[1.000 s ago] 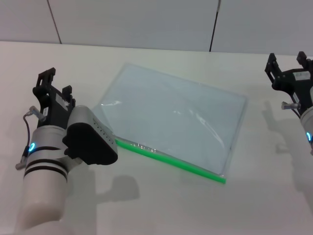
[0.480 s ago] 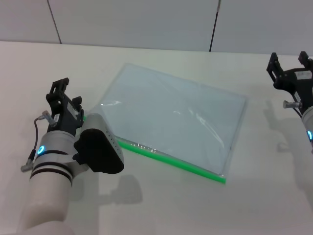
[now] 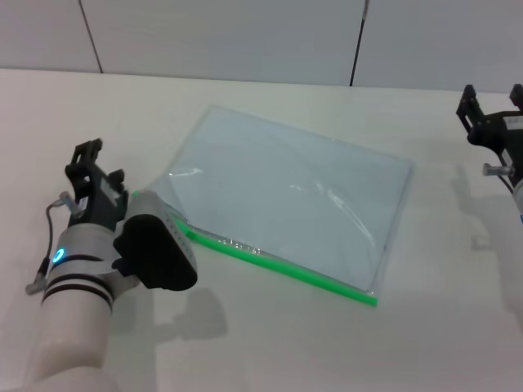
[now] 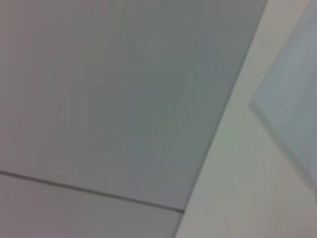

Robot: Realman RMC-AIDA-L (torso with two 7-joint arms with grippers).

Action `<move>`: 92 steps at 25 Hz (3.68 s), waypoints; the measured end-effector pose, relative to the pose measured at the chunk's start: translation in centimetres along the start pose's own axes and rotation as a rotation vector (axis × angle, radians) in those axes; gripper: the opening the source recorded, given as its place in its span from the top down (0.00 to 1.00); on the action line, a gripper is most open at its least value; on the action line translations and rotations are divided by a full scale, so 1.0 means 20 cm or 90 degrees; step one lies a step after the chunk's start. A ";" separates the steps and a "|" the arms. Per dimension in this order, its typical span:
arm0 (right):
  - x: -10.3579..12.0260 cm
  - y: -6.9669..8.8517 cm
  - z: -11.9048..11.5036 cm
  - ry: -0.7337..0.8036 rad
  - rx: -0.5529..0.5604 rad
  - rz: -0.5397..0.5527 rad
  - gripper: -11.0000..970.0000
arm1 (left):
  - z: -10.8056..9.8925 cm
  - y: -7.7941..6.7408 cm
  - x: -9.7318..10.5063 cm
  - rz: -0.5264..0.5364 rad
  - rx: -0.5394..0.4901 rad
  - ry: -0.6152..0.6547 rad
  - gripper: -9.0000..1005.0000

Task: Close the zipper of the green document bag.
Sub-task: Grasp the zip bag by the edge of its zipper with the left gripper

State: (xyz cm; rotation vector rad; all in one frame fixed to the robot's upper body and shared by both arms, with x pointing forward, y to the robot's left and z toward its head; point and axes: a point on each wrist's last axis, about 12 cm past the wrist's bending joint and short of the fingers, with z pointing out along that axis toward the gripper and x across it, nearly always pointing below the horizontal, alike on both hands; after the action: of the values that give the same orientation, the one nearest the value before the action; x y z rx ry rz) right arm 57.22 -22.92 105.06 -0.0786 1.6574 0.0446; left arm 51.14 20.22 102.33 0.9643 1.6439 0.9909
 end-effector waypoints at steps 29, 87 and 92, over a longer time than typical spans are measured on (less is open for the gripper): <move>0.00 -0.03 -0.01 0.000 0.013 0.000 0.26 | 0.02 -0.07 -0.02 0.086 0.085 -0.001 0.40; 0.00 0.00 0.00 0.003 0.002 -0.008 0.26 | 0.01 -0.11 -0.12 0.230 0.127 -0.102 0.40; 0.00 0.00 0.00 0.003 0.001 -0.008 0.26 | 0.01 -0.12 -0.12 0.239 0.132 -0.107 0.50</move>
State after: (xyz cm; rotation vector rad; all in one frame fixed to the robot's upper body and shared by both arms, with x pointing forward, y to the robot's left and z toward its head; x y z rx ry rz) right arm 57.16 -22.94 105.06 -0.0876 1.6622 0.0339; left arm 51.55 17.18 100.87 1.4949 1.4746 0.9629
